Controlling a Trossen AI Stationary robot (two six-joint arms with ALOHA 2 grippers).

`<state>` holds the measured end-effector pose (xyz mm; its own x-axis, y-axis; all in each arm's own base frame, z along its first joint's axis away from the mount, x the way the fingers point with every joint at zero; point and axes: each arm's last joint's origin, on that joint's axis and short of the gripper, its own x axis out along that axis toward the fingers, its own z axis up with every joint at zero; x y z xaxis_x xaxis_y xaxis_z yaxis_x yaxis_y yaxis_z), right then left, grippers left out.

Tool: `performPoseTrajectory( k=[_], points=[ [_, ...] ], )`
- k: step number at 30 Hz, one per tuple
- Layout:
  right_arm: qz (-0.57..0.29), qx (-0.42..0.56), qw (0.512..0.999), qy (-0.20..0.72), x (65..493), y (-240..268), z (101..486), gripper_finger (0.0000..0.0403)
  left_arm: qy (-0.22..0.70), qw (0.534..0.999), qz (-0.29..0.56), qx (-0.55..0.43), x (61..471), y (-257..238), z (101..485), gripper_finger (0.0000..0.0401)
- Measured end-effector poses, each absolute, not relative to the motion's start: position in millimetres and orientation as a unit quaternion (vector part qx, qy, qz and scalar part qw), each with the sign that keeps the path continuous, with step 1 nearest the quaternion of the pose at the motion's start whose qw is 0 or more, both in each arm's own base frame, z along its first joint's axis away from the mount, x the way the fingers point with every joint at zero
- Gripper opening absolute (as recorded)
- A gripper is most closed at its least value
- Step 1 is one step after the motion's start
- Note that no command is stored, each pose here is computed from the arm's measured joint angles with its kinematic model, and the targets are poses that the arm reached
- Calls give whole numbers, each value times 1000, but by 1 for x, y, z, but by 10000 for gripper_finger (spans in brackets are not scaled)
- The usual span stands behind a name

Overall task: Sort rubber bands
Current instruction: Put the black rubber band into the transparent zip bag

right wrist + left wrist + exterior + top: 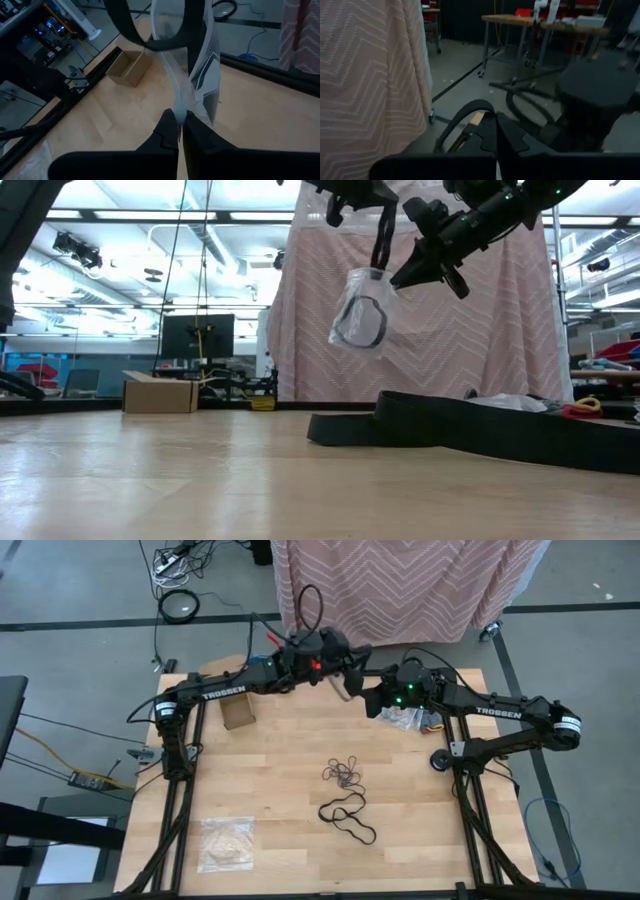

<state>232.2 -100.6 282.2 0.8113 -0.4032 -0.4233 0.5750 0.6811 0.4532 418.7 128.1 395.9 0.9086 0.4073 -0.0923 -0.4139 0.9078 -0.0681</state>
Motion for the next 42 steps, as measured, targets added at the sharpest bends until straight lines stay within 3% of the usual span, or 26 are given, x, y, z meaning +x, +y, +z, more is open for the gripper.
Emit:
performPoseTrajectory(
  k=[9,20,33,37,42],
  points=[
    [-269,294,905,148,232,-100,282,0,97,960,256,-49,410,155,369,0],
    [-266,295,905,150,232,-100,282,0,71,955,286,-38,397,188,375,0],
    [-268,294,905,149,230,-106,282,0,152,965,202,-64,412,144,350,2],
    [-266,293,906,150,229,-107,282,0,178,956,226,-58,411,144,343,25],
    [-259,296,906,156,229,-107,281,0,174,960,208,-66,407,153,348,86]
  ],
)
